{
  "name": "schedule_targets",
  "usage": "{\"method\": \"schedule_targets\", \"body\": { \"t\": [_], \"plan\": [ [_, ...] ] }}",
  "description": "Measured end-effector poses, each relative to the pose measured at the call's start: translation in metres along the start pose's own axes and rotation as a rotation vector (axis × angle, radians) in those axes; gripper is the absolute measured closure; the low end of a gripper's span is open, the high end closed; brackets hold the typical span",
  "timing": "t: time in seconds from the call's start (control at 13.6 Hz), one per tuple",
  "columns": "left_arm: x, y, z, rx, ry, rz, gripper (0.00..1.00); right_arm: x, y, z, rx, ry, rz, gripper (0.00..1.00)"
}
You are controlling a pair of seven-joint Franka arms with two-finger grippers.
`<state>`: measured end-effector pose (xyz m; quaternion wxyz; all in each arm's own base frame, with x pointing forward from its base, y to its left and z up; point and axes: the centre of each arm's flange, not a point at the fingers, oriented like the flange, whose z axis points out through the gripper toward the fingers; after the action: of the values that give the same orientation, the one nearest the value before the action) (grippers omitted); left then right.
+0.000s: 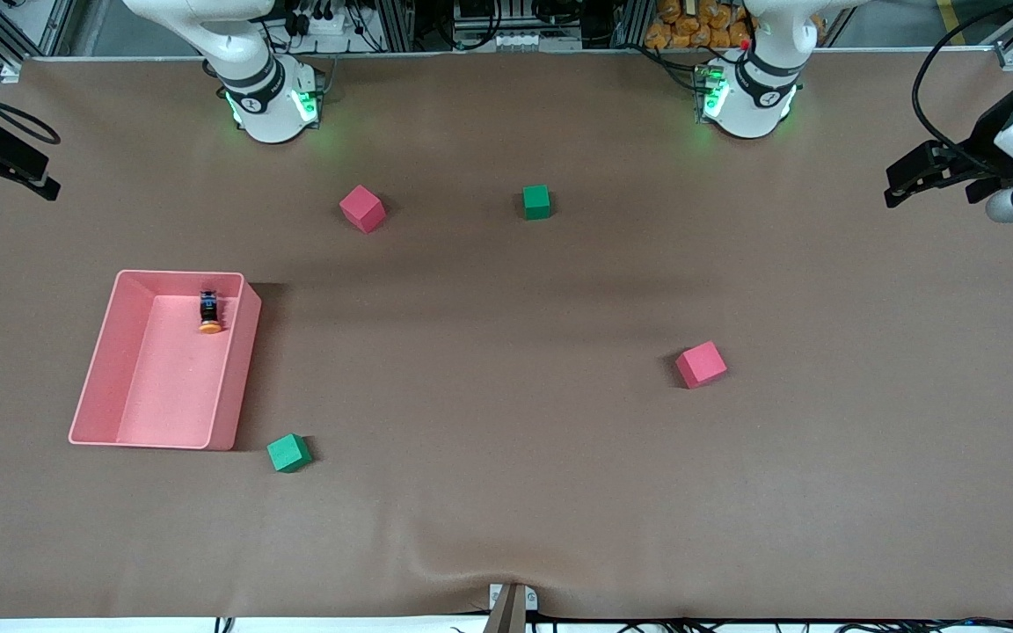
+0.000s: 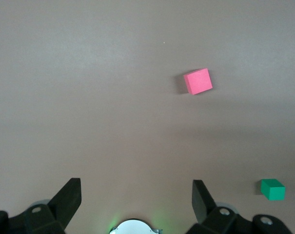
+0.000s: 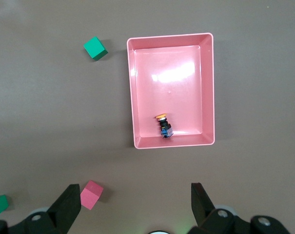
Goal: Place and upright button with both arms
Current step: 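Move the right gripper toward the pink tray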
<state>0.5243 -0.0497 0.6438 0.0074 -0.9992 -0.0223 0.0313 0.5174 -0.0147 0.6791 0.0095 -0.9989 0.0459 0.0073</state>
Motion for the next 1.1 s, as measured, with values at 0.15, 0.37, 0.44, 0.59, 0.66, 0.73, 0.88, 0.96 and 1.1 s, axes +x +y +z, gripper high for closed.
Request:
{"method": "schedule_targets", "body": {
  "t": [0.15, 0.37, 0.44, 0.59, 0.66, 0.73, 0.88, 0.96, 1.1],
  "plan": [
    [0.000, -0.001, 0.000, 0.000, -0.001, -0.002, 0.00, 0.000, 0.001, 0.000, 0.000, -0.001, 0.001, 0.00],
    [0.001, -0.004, 0.001, -0.001, 0.000, -0.007, 0.00, 0.000, 0.002, 0.002, 0.000, -0.005, 0.004, 0.00],
    [0.002, -0.005, -0.001, -0.002, 0.003, -0.009, 0.00, 0.001, 0.003, 0.005, 0.000, -0.008, 0.005, 0.00],
    [0.003, -0.012, -0.002, -0.003, 0.006, -0.022, 0.00, 0.006, 0.006, 0.017, 0.000, -0.009, 0.013, 0.00],
    [0.004, -0.017, -0.001, -0.004, 0.005, -0.032, 0.00, 0.012, 0.009, 0.029, 0.000, -0.004, 0.016, 0.00],
    [0.005, -0.021, 0.000, -0.005, 0.003, -0.040, 0.00, 0.018, 0.012, 0.046, 0.001, 0.002, 0.013, 0.00],
    [0.006, -0.023, 0.001, -0.006, -0.001, -0.043, 0.00, 0.032, 0.026, 0.089, 0.000, 0.011, 0.002, 0.00],
    [0.007, -0.023, 0.002, -0.006, -0.002, -0.042, 0.00, 0.036, 0.035, 0.112, 0.000, 0.015, -0.004, 0.00],
    [0.007, -0.022, 0.002, -0.006, -0.003, -0.041, 0.00, 0.041, 0.052, 0.158, -0.001, 0.016, -0.007, 0.00]
  ]
}}
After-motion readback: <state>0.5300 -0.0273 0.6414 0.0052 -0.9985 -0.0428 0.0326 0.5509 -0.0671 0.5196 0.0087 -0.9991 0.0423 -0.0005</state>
